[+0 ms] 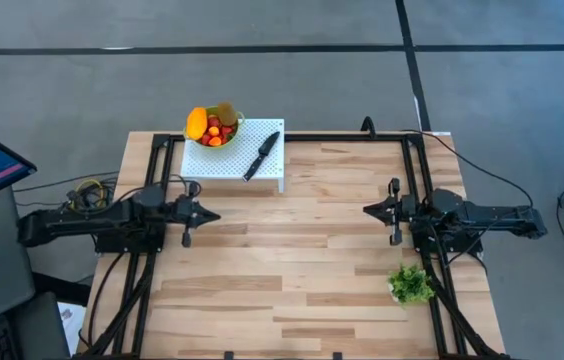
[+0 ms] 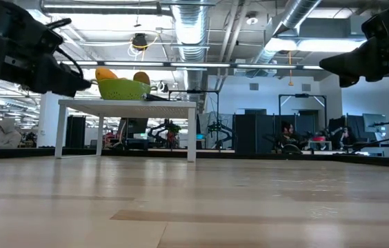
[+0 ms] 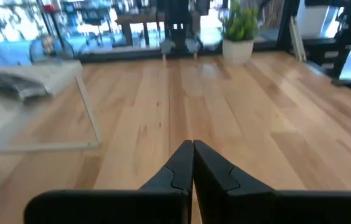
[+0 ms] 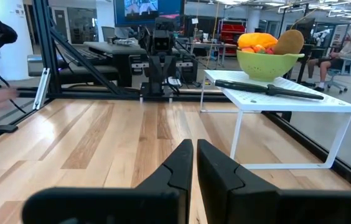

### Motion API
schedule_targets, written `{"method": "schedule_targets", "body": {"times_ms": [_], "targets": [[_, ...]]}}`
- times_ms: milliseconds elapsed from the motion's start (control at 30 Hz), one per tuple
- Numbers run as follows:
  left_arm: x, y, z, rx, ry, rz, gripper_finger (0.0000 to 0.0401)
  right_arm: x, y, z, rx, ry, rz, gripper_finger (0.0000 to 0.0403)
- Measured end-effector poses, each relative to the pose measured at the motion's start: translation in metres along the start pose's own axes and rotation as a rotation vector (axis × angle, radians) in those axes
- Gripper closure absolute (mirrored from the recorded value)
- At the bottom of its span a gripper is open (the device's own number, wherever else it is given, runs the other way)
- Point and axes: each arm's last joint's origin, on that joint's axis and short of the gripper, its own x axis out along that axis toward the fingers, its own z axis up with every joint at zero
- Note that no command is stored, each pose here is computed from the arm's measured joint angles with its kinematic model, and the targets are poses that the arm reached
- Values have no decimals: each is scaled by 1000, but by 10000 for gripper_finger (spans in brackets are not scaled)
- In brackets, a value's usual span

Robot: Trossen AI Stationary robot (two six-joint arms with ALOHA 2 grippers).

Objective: Pick & Place Fruit
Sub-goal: Return to Home Position

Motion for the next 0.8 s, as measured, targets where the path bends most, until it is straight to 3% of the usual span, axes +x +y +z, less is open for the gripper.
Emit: {"method": "schedule_targets", "body": {"times_ms": [467,800], "targets": [[-20,-1,20,51,-270,32,399,0,0,0,0,0,0,386],[-21,-1,23,57,-304,36,399,0,0,0,0,0,0,386]]}}
